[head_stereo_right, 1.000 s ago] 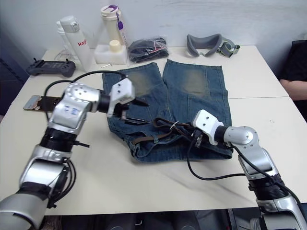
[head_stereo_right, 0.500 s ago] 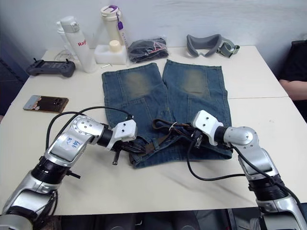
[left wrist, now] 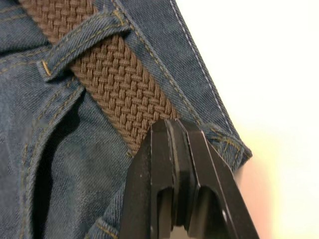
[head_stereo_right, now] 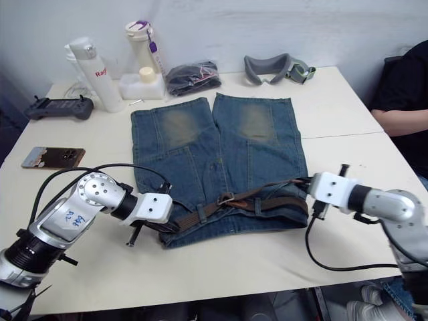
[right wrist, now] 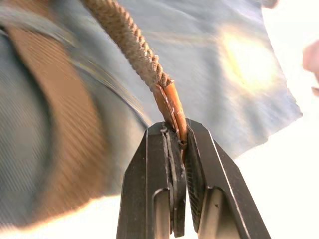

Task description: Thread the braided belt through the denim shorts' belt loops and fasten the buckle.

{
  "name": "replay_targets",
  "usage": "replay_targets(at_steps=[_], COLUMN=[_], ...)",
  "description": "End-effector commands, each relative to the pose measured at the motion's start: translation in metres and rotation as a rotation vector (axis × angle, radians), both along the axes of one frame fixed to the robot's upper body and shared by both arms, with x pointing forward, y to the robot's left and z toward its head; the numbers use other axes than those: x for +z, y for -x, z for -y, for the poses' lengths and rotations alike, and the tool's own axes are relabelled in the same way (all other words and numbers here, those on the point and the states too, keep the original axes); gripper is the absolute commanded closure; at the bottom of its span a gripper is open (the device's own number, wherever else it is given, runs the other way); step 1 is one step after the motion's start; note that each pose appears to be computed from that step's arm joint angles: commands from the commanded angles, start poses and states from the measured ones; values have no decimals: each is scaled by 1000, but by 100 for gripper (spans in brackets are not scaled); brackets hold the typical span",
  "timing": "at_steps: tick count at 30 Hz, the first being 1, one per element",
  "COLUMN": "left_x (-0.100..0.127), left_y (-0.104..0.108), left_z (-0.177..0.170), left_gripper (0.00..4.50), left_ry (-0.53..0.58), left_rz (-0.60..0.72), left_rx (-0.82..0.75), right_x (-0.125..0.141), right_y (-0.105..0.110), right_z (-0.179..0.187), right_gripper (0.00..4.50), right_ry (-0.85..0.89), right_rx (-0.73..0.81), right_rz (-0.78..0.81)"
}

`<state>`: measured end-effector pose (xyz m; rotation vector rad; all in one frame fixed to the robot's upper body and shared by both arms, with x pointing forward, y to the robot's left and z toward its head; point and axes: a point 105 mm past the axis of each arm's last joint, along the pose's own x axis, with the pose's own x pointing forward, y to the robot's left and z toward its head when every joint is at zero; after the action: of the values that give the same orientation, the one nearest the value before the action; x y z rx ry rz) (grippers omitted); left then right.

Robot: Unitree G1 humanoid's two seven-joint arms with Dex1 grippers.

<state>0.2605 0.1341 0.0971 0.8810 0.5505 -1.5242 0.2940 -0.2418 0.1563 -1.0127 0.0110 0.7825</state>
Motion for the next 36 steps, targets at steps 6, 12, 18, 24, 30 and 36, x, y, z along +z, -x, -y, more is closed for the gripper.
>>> replay_targets(at_steps=[6,12,18,24,30,36], left_x=[-44,-29,3,46,81,83], left_y=[8,-13,-22,-19,-13,-21], left_z=[-26,-21,-25,-42,-71,-84], left_gripper=[447,447,220,2,2,2], left_ry=[-105,33,202,371,528,644], left_rz=[-166,-120,-147,-215,-221,-39], left_rx=[77,168,252,322,454,621], right_x=[-34,-31,-13,15,44,52], right_y=[13,9,5,4,1,-29], right_z=[26,8,6,18,26,42], right_gripper=[450,450,145,0,0,0], right_ry=[217,144,94,96,-154,-504], right_rx=[40,77,79,67,-36,-245], right_rz=[108,141,81,-21,-144,-186])
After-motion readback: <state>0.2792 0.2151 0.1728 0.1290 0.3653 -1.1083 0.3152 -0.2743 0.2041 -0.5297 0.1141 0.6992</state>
